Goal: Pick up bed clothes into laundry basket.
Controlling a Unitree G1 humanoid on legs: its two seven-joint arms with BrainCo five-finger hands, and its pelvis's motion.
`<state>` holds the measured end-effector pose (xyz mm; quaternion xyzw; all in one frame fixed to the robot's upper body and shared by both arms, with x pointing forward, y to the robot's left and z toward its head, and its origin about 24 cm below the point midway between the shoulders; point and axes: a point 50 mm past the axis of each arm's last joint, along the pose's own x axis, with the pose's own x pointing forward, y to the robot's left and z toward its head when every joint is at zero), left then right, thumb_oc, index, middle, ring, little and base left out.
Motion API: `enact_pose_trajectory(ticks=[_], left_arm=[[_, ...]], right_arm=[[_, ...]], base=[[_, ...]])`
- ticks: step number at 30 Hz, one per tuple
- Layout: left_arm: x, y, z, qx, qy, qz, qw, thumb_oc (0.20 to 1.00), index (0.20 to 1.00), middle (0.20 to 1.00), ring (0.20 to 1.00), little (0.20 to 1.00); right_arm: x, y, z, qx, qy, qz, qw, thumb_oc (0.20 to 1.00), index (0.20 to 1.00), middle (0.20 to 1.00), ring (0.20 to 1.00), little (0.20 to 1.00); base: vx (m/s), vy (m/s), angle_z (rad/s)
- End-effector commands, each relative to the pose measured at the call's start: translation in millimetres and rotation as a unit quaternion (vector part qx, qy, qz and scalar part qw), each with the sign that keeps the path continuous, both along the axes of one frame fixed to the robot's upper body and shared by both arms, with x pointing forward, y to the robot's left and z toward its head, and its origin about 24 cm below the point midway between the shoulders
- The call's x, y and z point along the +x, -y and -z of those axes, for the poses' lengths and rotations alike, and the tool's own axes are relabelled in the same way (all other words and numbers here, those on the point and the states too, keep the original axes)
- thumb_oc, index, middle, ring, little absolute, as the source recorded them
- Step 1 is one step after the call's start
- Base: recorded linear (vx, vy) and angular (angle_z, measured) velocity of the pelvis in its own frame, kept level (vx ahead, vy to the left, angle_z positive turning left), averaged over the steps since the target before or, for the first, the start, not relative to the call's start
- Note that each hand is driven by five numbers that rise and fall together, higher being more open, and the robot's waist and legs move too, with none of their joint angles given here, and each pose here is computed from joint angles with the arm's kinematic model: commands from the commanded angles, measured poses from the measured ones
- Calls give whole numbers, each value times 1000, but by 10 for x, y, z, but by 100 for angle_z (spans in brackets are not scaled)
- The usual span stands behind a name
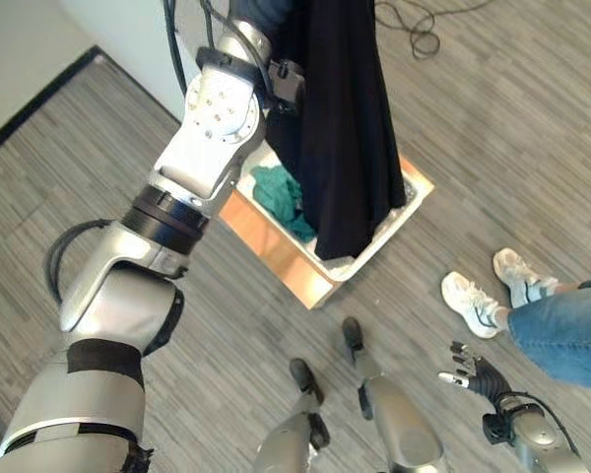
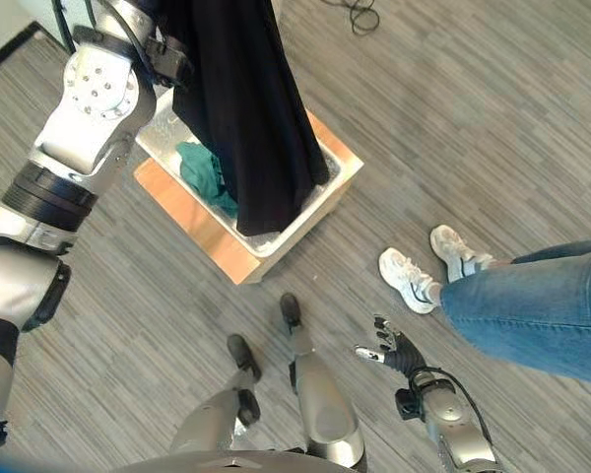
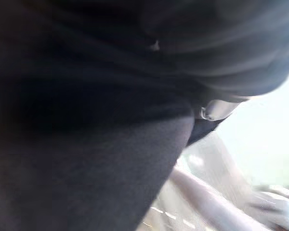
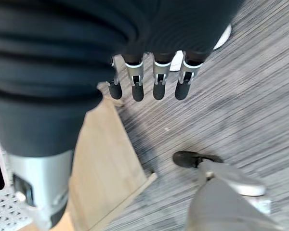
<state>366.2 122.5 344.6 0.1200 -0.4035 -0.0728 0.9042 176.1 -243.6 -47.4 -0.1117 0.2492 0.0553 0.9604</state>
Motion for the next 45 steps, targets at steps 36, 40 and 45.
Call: enact_pose_trajectory(ticks=[36,40,45], left_arm=[[-294,608,225,-6,20,172,985,1000,1000,1000,1000,1000],[-273,530,869,-89,-87,200,972,1000,1000,1000,1000,1000],[-328,567,1691,-28,-220,207,953,1000,1000,1000,1000,1000]], right_arm=[[72,-14,59,-37,-7,-40,998,1000,1000,1000,1000,1000],[151,-94,2,-32,10,-45,998,1000,1000,1000,1000,1000],[225,-118,-118,-12,48,-26,998,1000,1000,1000,1000,1000]], base=[[-17,6,6],[-41,7,22],[-85,-100,77]])
